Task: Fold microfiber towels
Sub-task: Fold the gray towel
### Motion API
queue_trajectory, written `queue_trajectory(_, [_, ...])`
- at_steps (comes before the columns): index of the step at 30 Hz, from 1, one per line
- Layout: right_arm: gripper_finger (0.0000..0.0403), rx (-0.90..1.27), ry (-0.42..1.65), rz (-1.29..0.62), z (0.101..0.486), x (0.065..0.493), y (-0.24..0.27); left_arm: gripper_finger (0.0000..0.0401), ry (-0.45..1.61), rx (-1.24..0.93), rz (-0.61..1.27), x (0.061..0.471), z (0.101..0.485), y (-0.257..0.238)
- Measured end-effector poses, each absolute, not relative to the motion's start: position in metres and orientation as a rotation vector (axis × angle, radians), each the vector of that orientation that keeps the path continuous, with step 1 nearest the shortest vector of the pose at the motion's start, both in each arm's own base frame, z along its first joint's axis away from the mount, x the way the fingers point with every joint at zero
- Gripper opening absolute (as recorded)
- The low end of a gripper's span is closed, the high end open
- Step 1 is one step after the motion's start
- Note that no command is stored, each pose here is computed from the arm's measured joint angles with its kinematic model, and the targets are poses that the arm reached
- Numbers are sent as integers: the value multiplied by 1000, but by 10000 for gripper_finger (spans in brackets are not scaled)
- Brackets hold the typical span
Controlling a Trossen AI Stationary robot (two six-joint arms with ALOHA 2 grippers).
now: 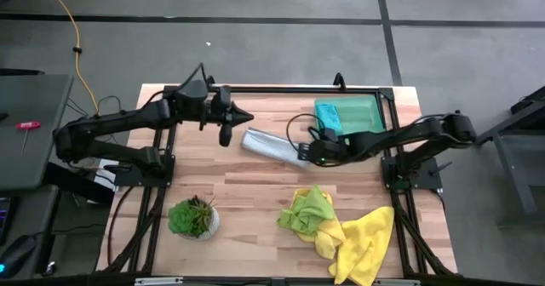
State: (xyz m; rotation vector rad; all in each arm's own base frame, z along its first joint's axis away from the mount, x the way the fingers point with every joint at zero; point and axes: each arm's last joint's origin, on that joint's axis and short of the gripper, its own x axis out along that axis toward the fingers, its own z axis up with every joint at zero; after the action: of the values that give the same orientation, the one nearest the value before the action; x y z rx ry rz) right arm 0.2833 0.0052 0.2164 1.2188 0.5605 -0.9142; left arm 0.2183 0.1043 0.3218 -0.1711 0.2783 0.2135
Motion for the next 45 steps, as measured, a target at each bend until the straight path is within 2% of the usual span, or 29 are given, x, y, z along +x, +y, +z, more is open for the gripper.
queue_trajectory(4, [0, 1222, 486, -901, 215, 302, -2, 0, 337, -129, 269, 208, 322, 101])
queue_trajectory(8, [0, 1223, 450, -886, 212, 314, -10, 0, 579, -108, 416, 202, 298, 107])
queue_trajectory(14, [0, 1252, 364, -850, 210, 327, -21, 0, 879, -208, 450, 212, 246, 126])
queue_trajectory(21, [0, 1284, 264, -794, 206, 342, -33, 0, 1084, -285, 435, 231, 184, 138])
queue_trajectory(28, [0, 1294, 272, -762, 187, 355, -37, 0, 1131, -281, 408, 241, 161, 144])
queue_trajectory(38, [0, 1376, 246, -718, 161, 371, -40, 0, 1106, -266, 407, 244, 160, 146])
queue_trajectory(45, [0, 1417, 170, -689, 159, 377, -45, 0, 1105, -273, 412, 244, 160, 146])
